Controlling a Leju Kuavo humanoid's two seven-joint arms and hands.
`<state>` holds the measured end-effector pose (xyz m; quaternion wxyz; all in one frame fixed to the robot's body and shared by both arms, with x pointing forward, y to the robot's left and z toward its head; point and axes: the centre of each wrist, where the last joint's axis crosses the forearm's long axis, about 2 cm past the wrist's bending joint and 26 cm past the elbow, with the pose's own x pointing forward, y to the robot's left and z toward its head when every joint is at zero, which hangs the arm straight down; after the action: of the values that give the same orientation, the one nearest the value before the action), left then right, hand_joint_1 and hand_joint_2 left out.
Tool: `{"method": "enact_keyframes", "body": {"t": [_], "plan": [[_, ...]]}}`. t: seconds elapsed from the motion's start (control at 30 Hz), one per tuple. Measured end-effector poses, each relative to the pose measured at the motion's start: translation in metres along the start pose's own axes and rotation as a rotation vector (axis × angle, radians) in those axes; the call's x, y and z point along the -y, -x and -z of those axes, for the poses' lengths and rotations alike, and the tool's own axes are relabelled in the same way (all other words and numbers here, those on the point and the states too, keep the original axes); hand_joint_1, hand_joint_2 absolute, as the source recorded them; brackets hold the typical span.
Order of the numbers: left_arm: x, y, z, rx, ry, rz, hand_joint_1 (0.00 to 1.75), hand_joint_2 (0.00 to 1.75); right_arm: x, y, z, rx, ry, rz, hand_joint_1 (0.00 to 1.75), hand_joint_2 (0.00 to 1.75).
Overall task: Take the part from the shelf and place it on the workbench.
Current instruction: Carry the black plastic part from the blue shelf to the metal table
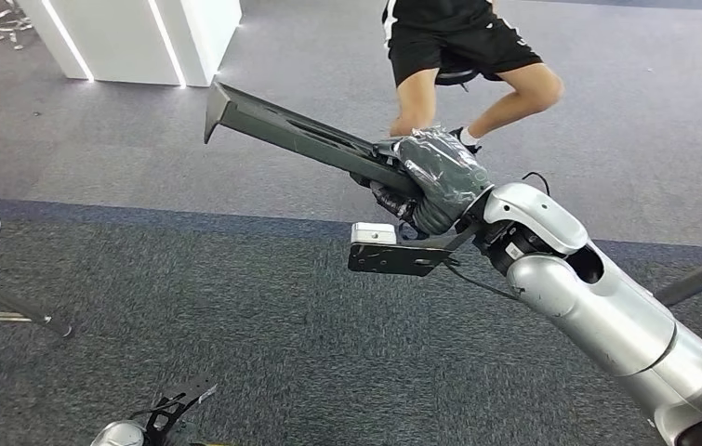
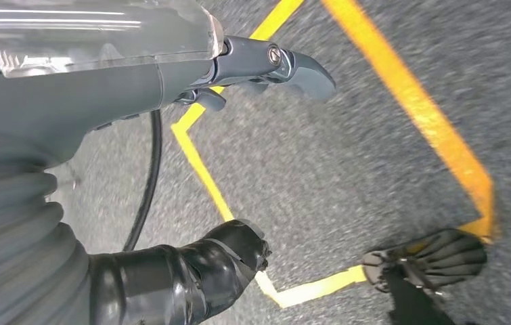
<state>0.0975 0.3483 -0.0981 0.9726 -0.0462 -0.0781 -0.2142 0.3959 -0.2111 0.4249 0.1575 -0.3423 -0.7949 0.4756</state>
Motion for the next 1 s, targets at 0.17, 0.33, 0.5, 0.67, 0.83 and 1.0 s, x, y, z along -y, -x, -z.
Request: {"method": "enact_keyframes", "body": {"t": [0.17, 0.33, 0.5, 0.67, 0.83, 1.0], "plan": [[0.009, -0.001, 0.002, 0.005, 0.020, -0.004, 0.00, 1.75, 0.006, -0.001, 0.004, 0.005, 0.014, -0.011, 1.75, 1.75], [0.011, 0.003, 0.003, -0.001, 0.028, -0.017, 0.00, 1.75, 0.008, -0.003, 0.007, 0.015, 0.019, -0.014, 1.75, 1.75], [0.010, 0.004, 0.002, 0.029, 0.038, -0.050, 0.00, 1.75, 0.007, -0.005, 0.007, 0.017, 0.015, -0.013, 1.75, 1.75], [0.010, 0.002, 0.002, 0.039, 0.040, -0.061, 0.00, 1.75, 0.008, -0.005, 0.007, 0.019, 0.015, -0.016, 1.75, 1.75], [0.006, 0.007, 0.001, 0.033, 0.031, -0.070, 0.00, 1.75, 0.006, -0.005, 0.006, 0.018, 0.011, -0.016, 1.75, 1.75], [0.005, 0.006, 0.001, 0.036, 0.028, -0.074, 0.00, 1.75, 0.005, -0.002, 0.003, 0.010, 0.002, -0.019, 1.75, 1.75]]}}
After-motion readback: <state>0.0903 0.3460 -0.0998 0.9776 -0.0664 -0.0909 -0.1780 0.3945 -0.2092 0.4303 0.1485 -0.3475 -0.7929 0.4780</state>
